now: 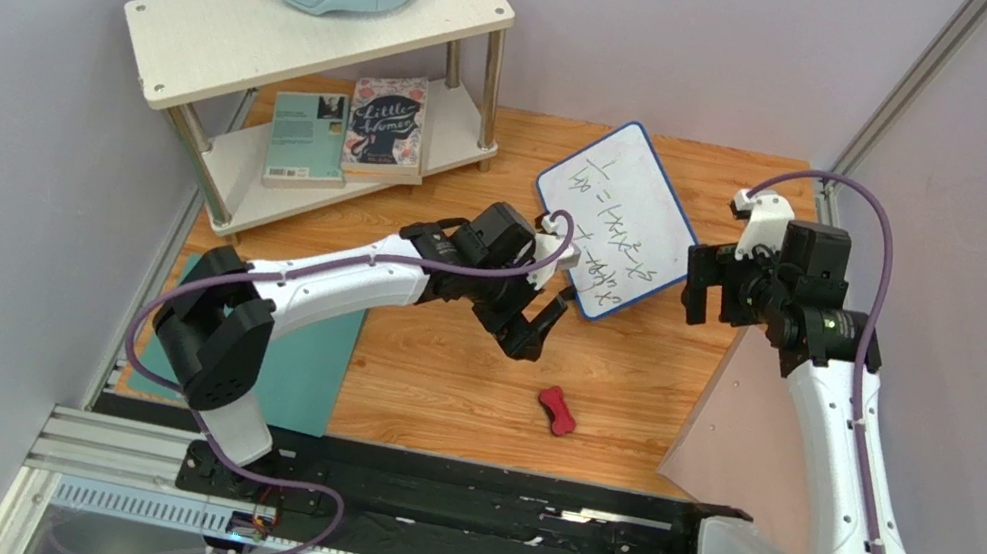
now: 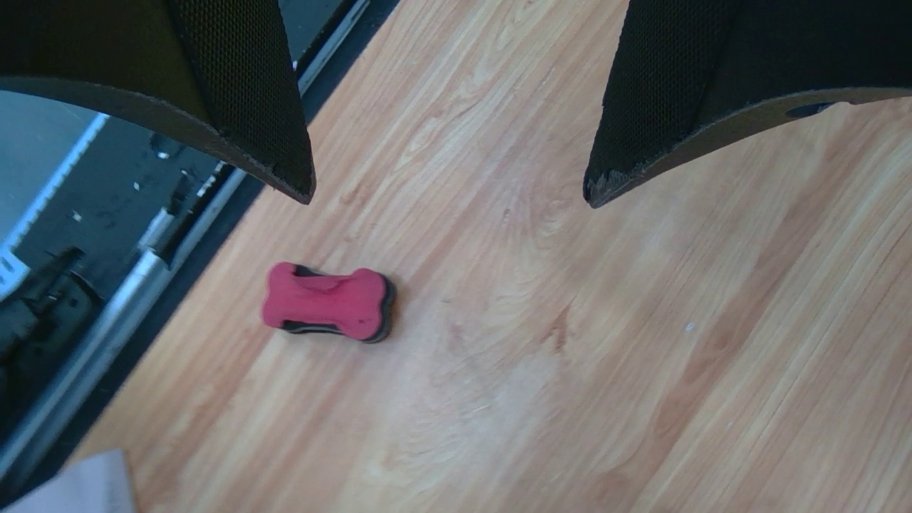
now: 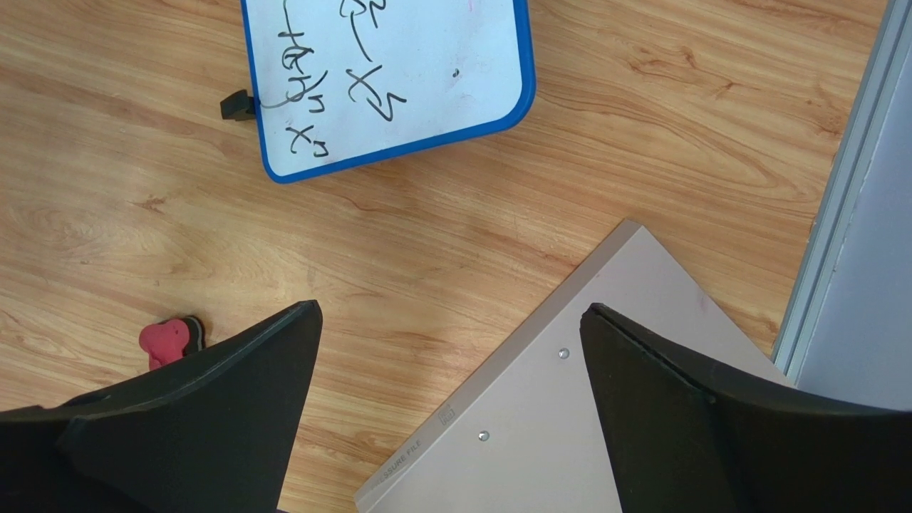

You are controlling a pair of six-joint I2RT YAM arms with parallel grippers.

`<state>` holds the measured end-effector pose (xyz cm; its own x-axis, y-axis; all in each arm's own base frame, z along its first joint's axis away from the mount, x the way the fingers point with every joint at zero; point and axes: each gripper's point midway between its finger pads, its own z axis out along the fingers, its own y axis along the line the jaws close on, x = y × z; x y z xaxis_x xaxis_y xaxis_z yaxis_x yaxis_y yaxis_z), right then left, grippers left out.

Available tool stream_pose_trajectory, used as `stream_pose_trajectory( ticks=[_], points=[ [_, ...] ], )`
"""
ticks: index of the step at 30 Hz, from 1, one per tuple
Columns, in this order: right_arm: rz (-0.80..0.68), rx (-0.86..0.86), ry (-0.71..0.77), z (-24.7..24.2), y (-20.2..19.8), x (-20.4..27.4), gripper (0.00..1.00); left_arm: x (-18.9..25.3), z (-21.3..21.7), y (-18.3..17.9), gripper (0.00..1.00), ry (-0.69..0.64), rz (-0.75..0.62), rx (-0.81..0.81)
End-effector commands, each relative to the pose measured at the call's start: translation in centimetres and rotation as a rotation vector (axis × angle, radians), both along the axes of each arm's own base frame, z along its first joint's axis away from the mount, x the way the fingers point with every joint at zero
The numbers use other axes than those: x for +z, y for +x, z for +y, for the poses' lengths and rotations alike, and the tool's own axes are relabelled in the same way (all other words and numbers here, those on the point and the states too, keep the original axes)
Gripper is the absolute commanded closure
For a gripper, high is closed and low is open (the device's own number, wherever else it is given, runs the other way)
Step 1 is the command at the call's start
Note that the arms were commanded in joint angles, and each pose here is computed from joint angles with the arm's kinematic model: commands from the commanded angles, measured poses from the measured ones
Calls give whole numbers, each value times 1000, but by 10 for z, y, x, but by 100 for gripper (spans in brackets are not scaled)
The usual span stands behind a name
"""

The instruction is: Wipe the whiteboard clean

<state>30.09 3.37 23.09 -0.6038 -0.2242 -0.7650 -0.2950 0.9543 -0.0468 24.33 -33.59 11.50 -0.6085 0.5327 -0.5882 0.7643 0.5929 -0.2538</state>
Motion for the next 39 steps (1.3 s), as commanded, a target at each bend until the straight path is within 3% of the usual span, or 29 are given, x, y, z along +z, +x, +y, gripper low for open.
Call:
stream_pose_trajectory(
  ticks=[1, 5, 9, 13, 14, 16, 17, 20, 23, 28, 32, 36, 38, 39],
  points=[
    [-23, 18, -35, -3, 2, 1, 4, 50, -23, -13, 1, -188, -84, -190],
    [-24, 14, -43, -5, 3, 0, 5, 61, -29, -19, 1, -177, -91, -285],
    [-16, 15, -41, -4, 5, -2, 7, 59, -27, -20, 1, -13, -176, -290],
    [-14, 10, -35, -4, 7, -1, 7, 79, -14, 10, 1, 271, -547, -195],
    [-14, 10, -29, -4, 7, -1, 7, 98, -4, 22, 1, 400, -711, -101],
    [-15, 12, -25, -3, 8, 0, 7, 116, 2, 34, 1, 532, -865, -19],
    [-16, 13, -21, -2, 8, 1, 7, 143, 16, 48, 1, 650, -1008, 105],
    [-20, 18, -13, 0, 8, 3, 7, 171, 24, 55, 1, 809, -1152, 207],
    [-24, 23, -8, 1, 8, 6, 7, 168, 19, 55, 1, 801, -1132, 157],
    [-30, 36, -20, -1, 6, 8, 7, 142, -4, 29, 1, 605, -948, -116],
    [-25, 44, -23, -4, 7, 6, 6, 114, -10, 6, 1, 544, -861, -328],
    [3, 94, 65, -6, 3, 5, 5, 93, -31, -50, 1, 317, -681, -635],
    [22, 149, 150, 1, 5, 6, 4, 87, -34, -68, 1, 268, -611, -715],
    [39, 136, 176, -5, 8, 4, 0, 79, -40, -84, 1, 219, -548, -784]
  ],
)
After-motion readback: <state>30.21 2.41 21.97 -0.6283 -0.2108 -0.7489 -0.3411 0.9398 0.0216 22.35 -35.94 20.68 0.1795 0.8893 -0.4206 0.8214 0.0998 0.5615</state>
